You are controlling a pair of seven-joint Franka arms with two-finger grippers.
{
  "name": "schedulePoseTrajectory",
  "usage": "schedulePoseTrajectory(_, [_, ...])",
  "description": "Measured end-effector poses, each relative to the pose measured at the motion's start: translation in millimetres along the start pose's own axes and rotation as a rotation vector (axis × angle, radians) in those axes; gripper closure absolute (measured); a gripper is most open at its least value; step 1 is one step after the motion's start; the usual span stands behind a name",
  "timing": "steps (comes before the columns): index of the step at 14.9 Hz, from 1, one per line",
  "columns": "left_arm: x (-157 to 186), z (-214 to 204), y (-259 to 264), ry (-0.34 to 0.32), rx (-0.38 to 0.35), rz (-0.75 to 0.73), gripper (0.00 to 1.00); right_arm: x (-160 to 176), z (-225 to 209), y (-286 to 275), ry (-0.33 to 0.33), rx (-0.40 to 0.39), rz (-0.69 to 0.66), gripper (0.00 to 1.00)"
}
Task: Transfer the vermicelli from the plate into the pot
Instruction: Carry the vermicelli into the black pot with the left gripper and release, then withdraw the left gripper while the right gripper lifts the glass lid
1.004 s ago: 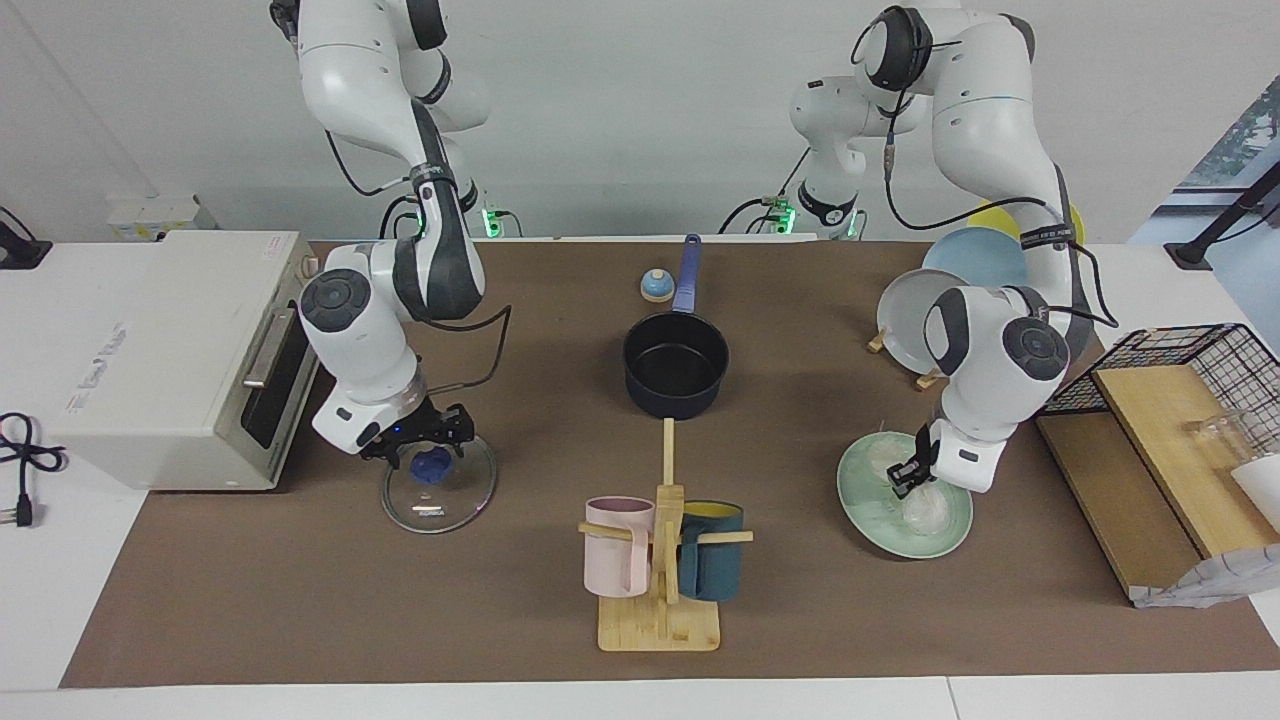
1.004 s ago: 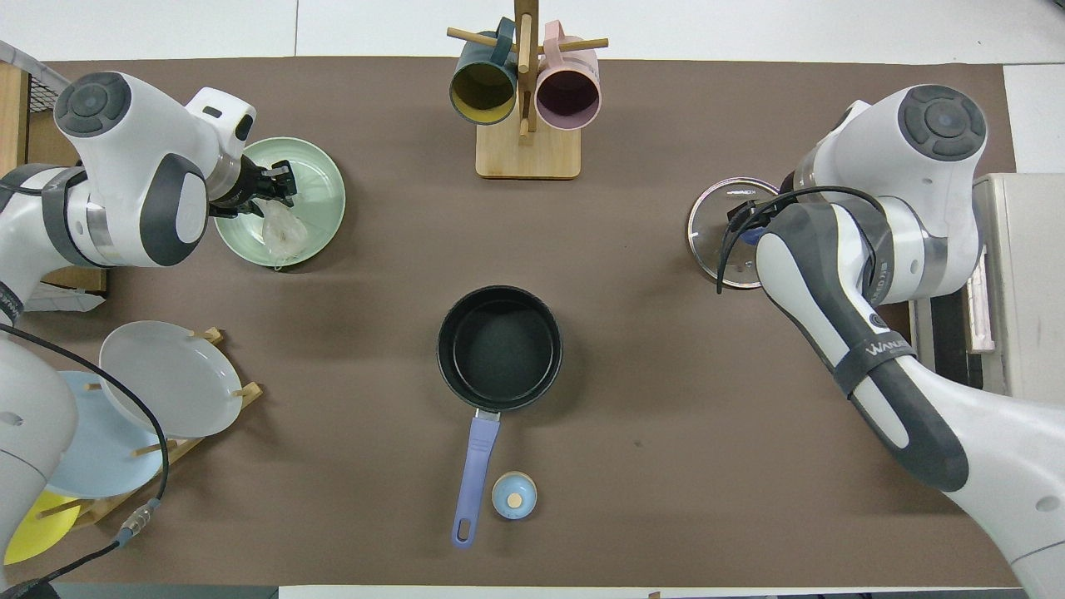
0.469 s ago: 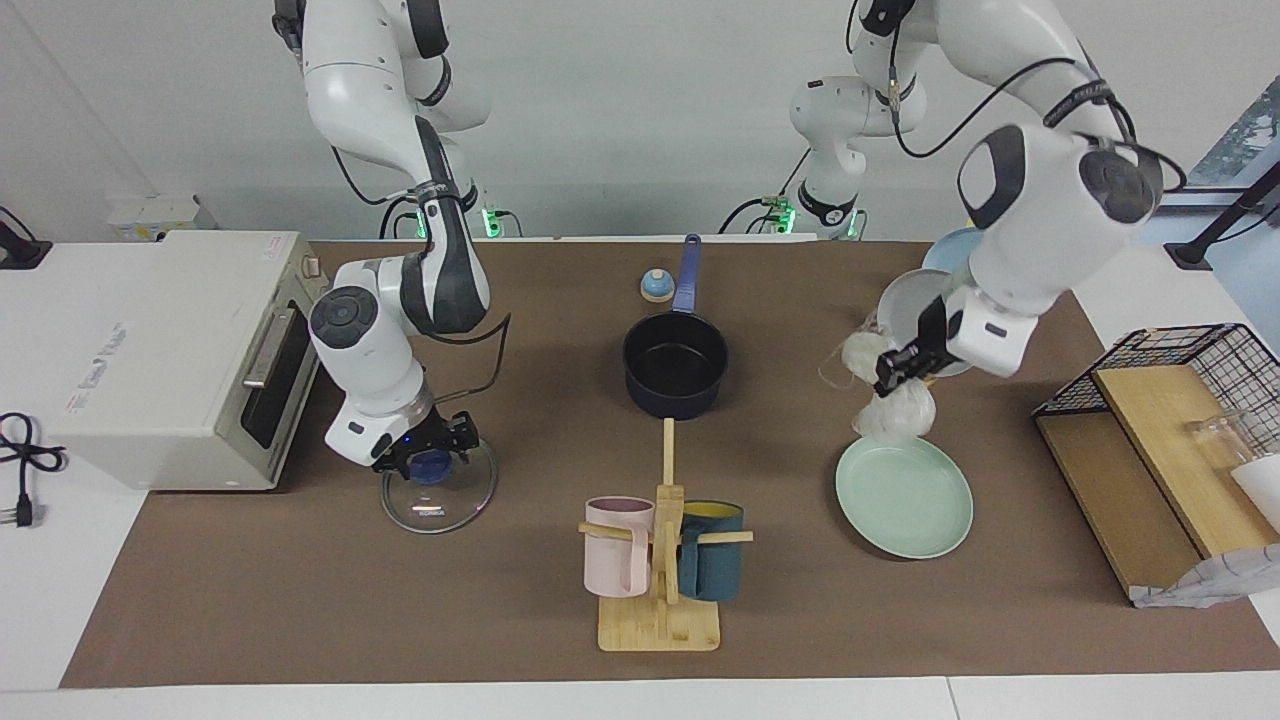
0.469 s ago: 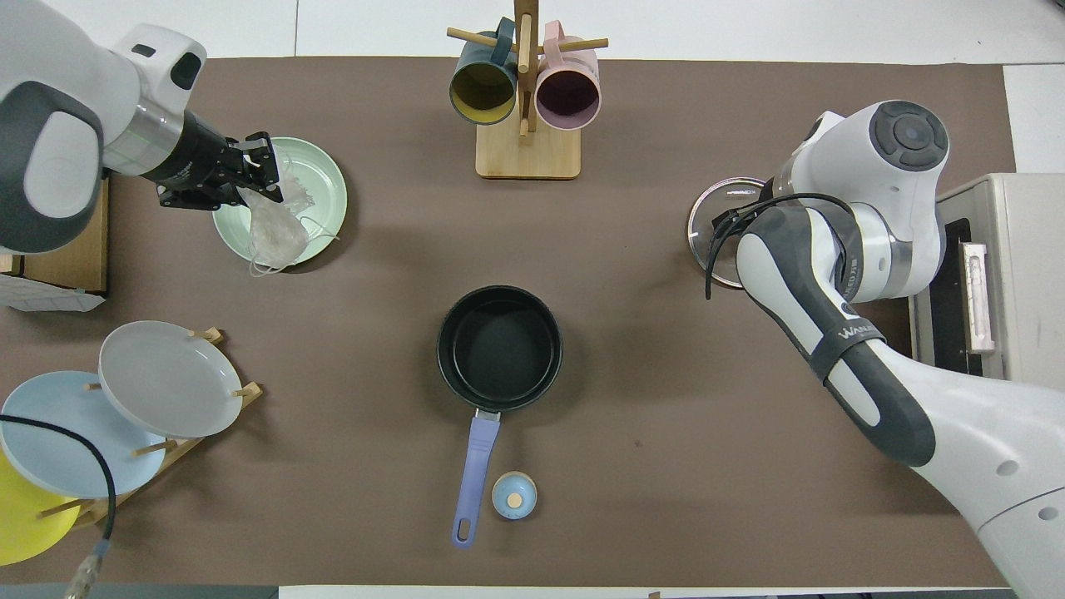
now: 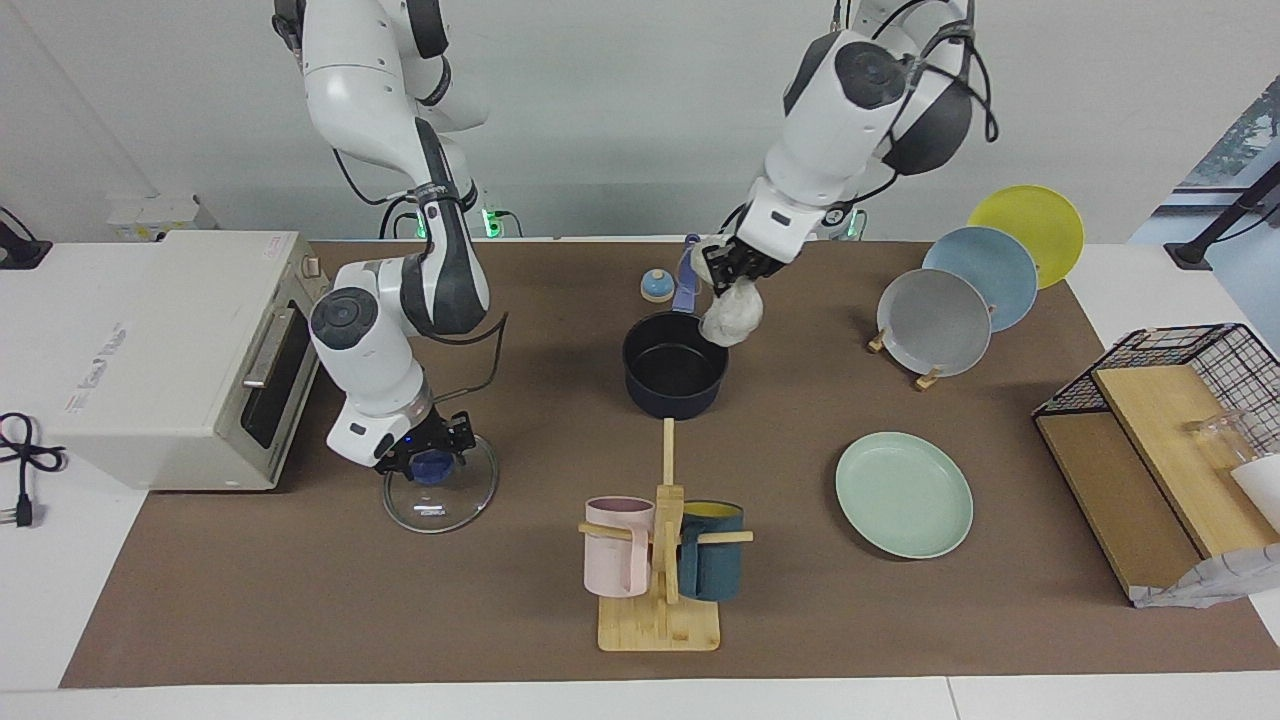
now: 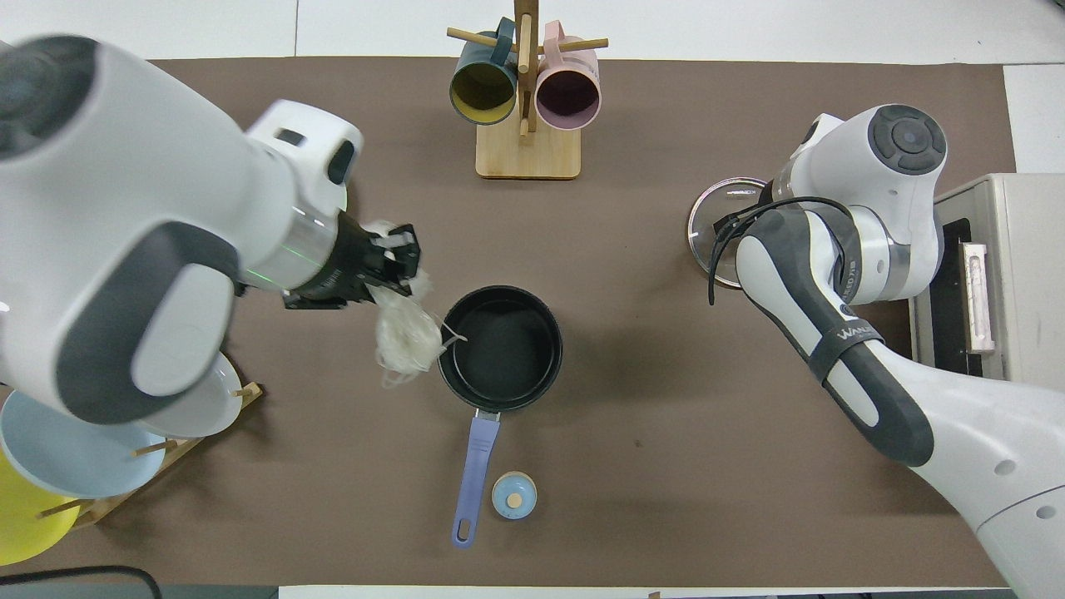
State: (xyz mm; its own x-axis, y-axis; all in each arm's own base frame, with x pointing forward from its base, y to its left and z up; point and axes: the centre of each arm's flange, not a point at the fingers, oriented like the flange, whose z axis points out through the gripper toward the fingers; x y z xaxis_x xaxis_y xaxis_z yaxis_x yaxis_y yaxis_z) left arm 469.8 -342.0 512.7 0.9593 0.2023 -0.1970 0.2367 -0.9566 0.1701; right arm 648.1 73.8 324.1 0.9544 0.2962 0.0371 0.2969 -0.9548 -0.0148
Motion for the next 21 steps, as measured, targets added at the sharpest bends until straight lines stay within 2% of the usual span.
schedulePoseTrajectory(1, [-9,26,4,-0.003,0.005,0.0,0.76,0,0,1,-0.001,0.0,-0.006,0.28])
schedulePoseTrajectory(2, [-13,48,5,-0.004,0.008,-0.004,0.76,0,0,1,0.0,0.001,-0.012,0.33])
schedulePoseTrajectory(4, [-11,81,3,-0.01,0.009,-0.015,0.76,0,0,1,0.0,0.001,-0.017,0.33])
schedulePoseTrajectory(10, [18,154,2,-0.007,-0.029,-0.049,0.76,1,-5,0,-0.012,0.005,-0.021,0.33])
schedulePoseTrajectory(13, [26,165,1,-0.004,-0.029,-0.047,0.77,10,-29,-6,-0.038,0.014,-0.032,0.33])
schedulePoseTrajectory(14, [27,161,1,0.004,-0.022,-0.037,0.76,12,-39,-8,-0.043,0.016,-0.036,0.33])
schedulePoseTrajectory(16, [31,133,2,-0.004,0.0,-0.031,0.6,12,-62,-12,-0.055,0.022,-0.043,0.33])
schedulePoseTrajectory(18, [41,66,-5,-0.016,0.028,-0.028,0.39,9,-87,-15,-0.076,0.03,-0.049,0.33])
schedulePoseTrajectory(21, [58,-56,-52,0.028,0.038,-0.009,0.05,1,-123,-19,-0.096,0.038,-0.054,0.33])
